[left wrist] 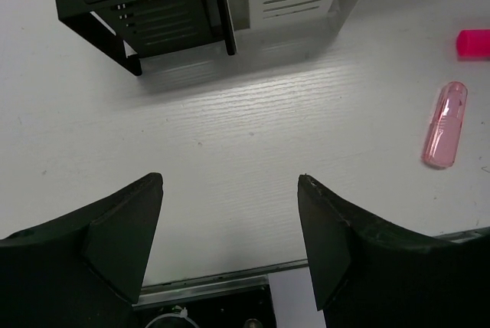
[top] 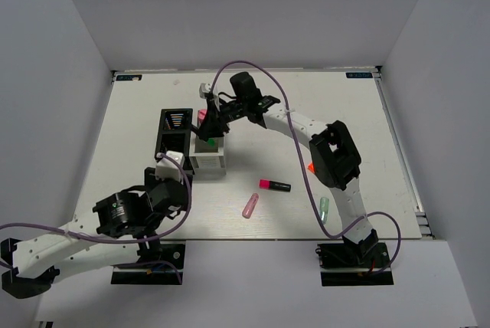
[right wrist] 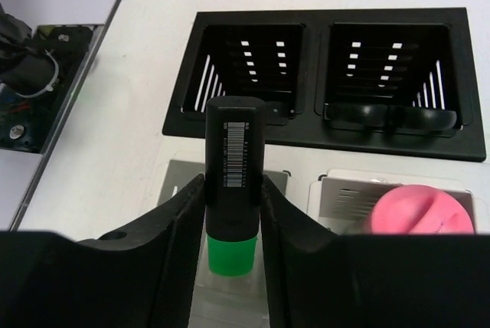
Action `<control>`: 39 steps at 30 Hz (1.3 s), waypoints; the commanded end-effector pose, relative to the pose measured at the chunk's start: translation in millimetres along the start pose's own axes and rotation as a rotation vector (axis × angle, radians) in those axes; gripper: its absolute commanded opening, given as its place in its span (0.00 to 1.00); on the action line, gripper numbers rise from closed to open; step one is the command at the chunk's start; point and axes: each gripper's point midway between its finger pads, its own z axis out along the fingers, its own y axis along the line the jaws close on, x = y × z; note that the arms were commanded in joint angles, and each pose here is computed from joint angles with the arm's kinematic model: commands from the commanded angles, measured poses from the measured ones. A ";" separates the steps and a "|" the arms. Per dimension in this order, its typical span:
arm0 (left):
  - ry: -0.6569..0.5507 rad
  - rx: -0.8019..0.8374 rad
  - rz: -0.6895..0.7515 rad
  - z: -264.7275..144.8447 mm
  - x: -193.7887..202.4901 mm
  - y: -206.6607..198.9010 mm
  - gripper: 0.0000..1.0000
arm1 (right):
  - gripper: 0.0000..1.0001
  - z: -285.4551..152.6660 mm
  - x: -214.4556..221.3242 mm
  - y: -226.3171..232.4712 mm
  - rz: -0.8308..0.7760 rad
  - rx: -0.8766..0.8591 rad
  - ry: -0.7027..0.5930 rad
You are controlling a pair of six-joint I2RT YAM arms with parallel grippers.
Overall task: Sort the stationery into containers
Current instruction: Place the pen in the storage box, then pick up the pen from the center of the board.
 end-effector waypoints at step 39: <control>0.304 0.766 0.939 107.0 -33.7 -231.8 0.83 | 0.22 -287.2 112.4 159.7 0.596 0.740 0.340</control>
